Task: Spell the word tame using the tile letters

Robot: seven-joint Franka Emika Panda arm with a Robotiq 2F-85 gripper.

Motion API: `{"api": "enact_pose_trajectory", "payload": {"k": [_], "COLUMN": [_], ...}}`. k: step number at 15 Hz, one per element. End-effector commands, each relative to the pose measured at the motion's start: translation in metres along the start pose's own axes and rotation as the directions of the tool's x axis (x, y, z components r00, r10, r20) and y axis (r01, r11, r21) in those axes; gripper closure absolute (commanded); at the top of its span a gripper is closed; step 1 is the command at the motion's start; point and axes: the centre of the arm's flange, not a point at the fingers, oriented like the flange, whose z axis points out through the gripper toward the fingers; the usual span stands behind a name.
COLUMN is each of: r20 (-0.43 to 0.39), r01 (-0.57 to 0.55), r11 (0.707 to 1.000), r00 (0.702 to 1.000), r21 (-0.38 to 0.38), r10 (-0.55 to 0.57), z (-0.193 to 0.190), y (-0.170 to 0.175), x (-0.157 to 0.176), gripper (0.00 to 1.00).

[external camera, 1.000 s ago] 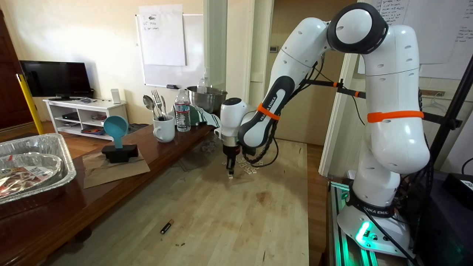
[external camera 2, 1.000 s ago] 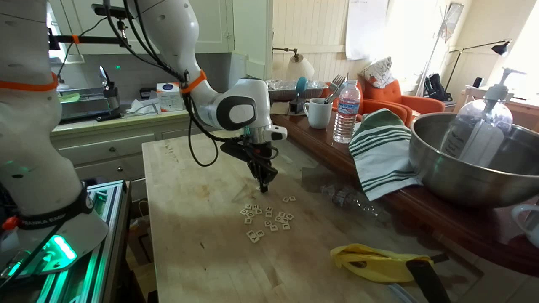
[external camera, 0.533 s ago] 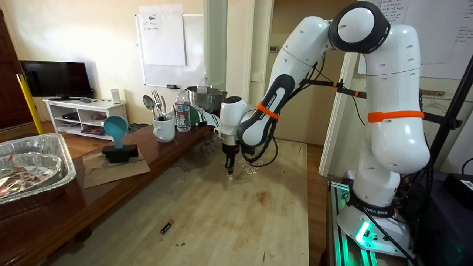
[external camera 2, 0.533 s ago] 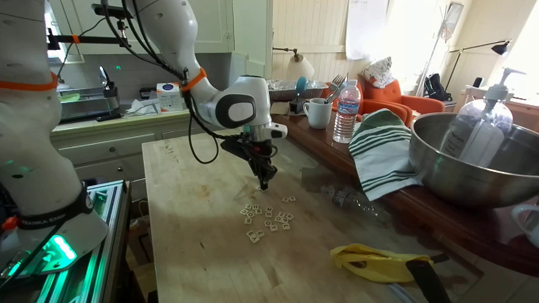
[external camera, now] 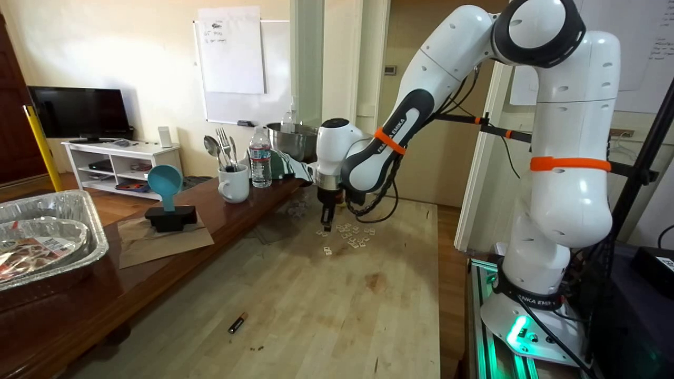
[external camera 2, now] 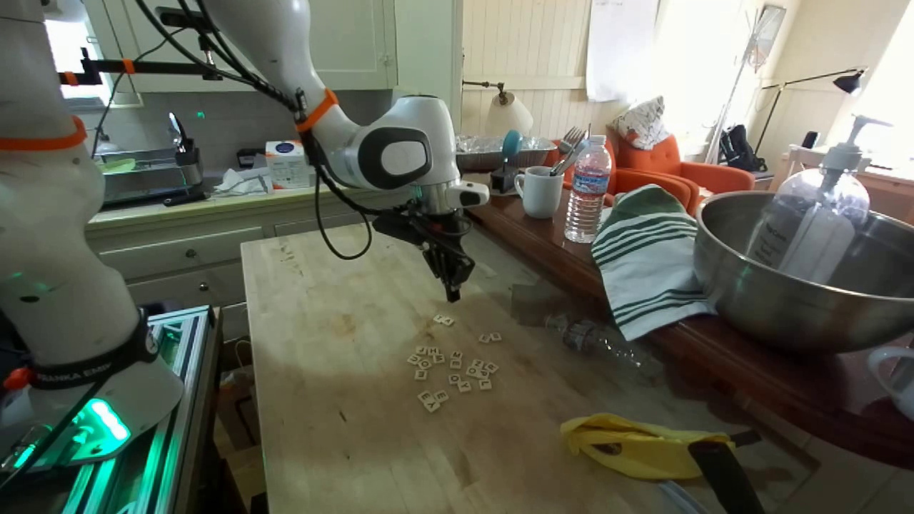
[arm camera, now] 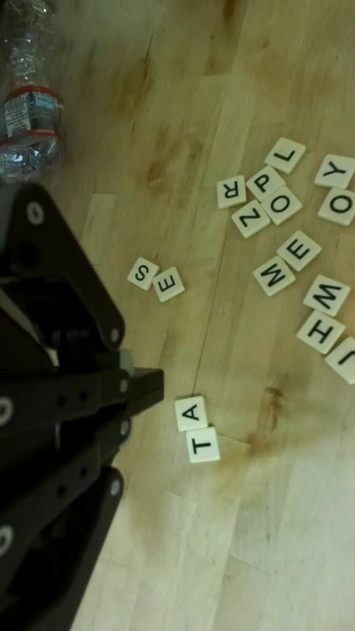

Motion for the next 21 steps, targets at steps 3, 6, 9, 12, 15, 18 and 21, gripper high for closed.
{"api": "enact_pose_trajectory", "payload": {"k": [3, 6, 9, 12, 15, 18, 21], "r20": [0.093, 0.123, 0.118, 0.130, 0.128, 0.110, 0.072], "r01": [0.064, 0.094, 0.049, 0.022, 0.049, 0.081, 0.084], "r11": [0.997, 0.994, 0.998, 0.998, 0.995, 0.992, 0.991], "r00": [0.994, 0.989, 0.992, 0.991, 0.991, 0.992, 0.994], "r21": [-0.042, -0.059, -0.049, -0.051, -0.083, -0.098, -0.103], "r10": [-0.060, -0.086, -0.043, -0.015, -0.038, -0.070, -0.077], "z": [0.016, 0.032, 0.030, 0.035, 0.040, 0.049, 0.054], "y": [0.020, 0.034, 0.037, 0.047, 0.048, 0.055, 0.059], "x": [-0.036, -0.047, -0.044, -0.049, -0.050, -0.052, -0.052], "gripper": [1.00, 1.00, 0.99, 0.99, 1.00, 1.00, 1.00]}}
